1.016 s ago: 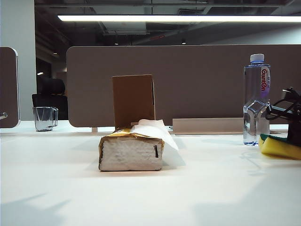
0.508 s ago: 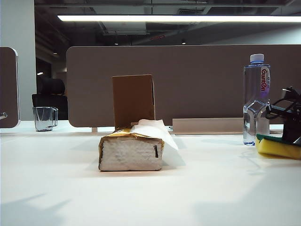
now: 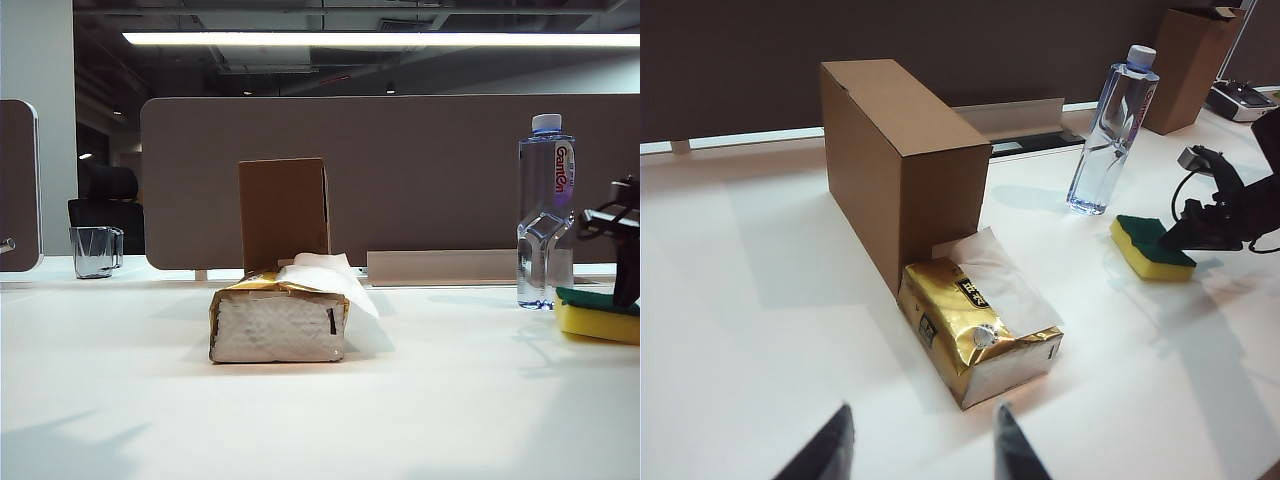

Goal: Move the sponge from left to right to wipe the table, avoiding obstacles on the table, and finally reaching the bottle of mineral water.

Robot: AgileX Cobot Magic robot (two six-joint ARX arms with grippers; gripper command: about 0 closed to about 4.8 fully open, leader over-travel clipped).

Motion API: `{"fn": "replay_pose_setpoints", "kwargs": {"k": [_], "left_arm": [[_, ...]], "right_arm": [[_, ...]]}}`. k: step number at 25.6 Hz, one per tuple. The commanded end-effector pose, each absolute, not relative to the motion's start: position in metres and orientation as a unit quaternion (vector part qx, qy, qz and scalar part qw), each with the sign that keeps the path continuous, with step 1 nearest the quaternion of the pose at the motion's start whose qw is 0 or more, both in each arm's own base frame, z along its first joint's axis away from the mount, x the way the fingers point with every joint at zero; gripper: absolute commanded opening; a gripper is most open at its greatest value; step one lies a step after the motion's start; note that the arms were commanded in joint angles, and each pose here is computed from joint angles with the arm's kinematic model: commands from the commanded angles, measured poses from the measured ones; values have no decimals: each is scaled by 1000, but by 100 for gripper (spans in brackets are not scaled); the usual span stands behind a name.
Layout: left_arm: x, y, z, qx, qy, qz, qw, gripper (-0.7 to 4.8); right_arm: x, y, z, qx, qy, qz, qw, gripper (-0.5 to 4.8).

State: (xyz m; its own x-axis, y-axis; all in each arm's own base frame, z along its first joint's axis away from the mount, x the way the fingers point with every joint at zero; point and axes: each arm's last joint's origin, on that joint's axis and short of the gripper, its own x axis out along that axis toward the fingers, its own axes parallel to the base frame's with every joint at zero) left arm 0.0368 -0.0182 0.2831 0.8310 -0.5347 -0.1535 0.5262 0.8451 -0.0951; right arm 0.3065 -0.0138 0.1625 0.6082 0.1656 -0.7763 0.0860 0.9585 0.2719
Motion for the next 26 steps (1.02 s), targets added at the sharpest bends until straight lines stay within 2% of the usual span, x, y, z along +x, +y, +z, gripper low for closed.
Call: {"fn": "replay_pose_setpoints", "kwargs": {"k": [1, 2, 6, 12, 19, 26], "left_arm": [[36, -18, 286, -23, 79, -281, 956, 179], [36, -18, 286, -23, 79, -281, 956, 179], [36, -18, 286, -24, 79, -282, 956, 179], [33, -18, 290, -23, 71, -285, 956, 179], [32, -17, 293, -23, 67, -285, 956, 179], [32, -17, 293, -23, 67, -285, 956, 179]], "right_arm": [[304, -13, 167, 140, 438, 22, 888, 150], [304, -13, 168, 139, 437, 22, 888, 151], [304, -13, 168, 140, 438, 24, 888, 210], [306, -13, 171, 140, 428, 25, 893, 223], [315, -14, 187, 147, 402, 24, 904, 266], [310, -14, 203, 146, 387, 26, 910, 266]]}}
